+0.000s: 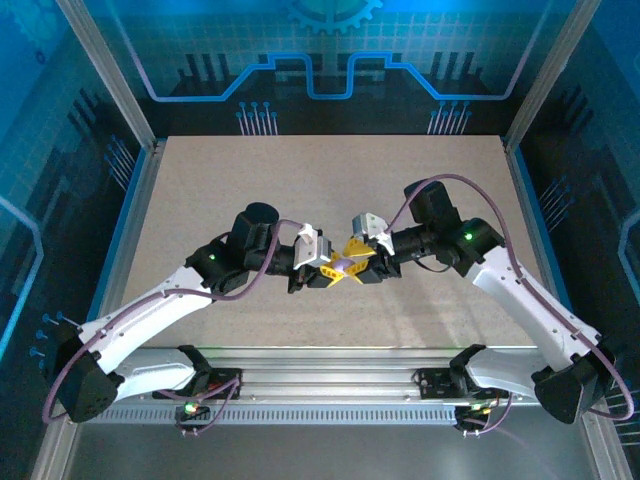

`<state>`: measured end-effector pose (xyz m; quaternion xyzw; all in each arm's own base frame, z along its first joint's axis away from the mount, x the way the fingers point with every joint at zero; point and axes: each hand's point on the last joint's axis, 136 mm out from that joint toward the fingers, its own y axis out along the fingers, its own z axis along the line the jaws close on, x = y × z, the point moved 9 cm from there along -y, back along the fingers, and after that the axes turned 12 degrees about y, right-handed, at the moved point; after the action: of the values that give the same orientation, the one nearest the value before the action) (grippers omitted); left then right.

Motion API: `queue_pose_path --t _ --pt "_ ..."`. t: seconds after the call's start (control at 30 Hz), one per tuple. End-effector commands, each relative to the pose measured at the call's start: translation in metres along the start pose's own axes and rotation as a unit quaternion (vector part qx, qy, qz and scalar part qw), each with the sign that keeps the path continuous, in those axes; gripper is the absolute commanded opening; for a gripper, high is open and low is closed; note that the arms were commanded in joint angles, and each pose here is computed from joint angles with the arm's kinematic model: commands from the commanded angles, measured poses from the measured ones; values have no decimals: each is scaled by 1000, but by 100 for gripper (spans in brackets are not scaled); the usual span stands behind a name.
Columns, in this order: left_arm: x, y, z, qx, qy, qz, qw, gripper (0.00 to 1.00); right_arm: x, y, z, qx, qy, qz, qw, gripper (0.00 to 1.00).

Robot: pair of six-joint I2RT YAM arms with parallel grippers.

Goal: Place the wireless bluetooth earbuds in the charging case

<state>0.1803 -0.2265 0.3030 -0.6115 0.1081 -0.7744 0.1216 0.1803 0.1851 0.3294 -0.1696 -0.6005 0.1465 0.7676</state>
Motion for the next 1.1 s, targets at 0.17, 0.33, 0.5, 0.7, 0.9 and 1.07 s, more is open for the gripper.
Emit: queue_pose_path --t 0.17,0.33,0.5,0.7,0.9,1.07 --pt "5 -2 -3 -4 8 -10 1000 7 3 -11 -6 -11 18 -27 999 40" --pt "4 -2 -3 -4 8 -9 1000 7 4 -18 -11 -18 29 -38 999 40" --pt "6 -2 -3 -2 12 -13 1000 7 3 -18 -13 -20 34 -38 999 40" --pt "7 -3 -3 -1 15 -15 1000 7 1 -18 -17 -32 40 -33 998 39" --pt "8 -4 -3 4 15 -18 1000 7 2 -20 -20 -56 46 -35 997 42" --pt "7 -4 -2 12 12 -18 1000 7 6 -22 -17 -48 41 -45 997 42"
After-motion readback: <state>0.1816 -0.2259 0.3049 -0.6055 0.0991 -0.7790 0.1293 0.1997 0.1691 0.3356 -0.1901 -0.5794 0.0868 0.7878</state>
